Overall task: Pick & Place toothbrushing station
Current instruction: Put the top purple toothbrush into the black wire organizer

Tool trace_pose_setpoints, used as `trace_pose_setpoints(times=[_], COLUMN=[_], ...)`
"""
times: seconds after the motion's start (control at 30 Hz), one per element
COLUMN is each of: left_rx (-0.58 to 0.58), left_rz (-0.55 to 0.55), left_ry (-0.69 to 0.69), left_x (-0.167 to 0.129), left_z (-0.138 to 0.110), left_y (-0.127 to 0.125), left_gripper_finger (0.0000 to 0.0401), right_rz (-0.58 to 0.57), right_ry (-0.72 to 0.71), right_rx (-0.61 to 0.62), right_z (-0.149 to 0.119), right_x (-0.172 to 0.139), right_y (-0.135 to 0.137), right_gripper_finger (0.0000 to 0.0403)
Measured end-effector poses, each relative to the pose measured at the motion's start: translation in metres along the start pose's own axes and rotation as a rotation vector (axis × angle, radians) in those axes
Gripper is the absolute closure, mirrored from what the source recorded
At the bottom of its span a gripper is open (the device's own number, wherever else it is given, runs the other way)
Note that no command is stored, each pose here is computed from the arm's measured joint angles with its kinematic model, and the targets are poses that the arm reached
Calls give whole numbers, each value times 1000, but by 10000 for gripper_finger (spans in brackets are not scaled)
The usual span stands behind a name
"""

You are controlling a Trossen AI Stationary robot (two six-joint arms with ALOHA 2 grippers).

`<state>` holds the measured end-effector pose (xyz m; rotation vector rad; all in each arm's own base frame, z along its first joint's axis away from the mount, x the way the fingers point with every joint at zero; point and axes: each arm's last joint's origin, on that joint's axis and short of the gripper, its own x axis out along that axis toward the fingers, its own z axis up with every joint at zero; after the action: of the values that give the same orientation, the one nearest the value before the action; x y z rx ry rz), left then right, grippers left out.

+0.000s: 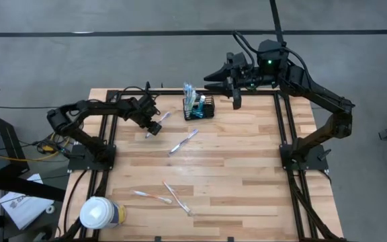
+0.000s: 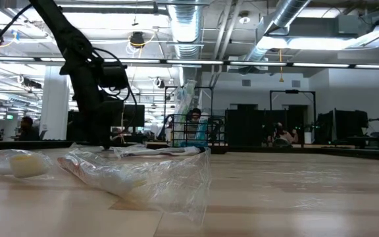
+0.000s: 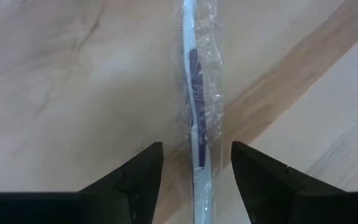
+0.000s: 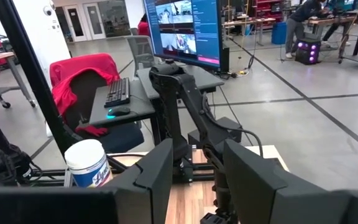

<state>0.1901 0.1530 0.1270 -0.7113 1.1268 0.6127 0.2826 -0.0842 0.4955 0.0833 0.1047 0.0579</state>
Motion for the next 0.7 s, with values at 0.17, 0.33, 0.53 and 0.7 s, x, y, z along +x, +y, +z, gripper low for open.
trace_pose_setpoints(times=[0.17,0.33,0.53,0.7], left_rx=[0,0,-16,-70], left_rz=[1,-16,-174,-288], left_ry=[4,-3,-108,-409], left_x=[1,1,-8,-48], left_z=[0,0,10,29], left_y=[1,0,-5,-11], left_gripper_finger=[294,383,389,389], right_rz=[-1,0,-1,-6], right_ry=[-3,-16,-47,-47], right_rx=[-1,-7,-19,-19], right_z=[0,2,5,5], right_x=[0,0,0,0], right_y=[0,0,0,0], right_gripper_finger=[269,269,269,269])
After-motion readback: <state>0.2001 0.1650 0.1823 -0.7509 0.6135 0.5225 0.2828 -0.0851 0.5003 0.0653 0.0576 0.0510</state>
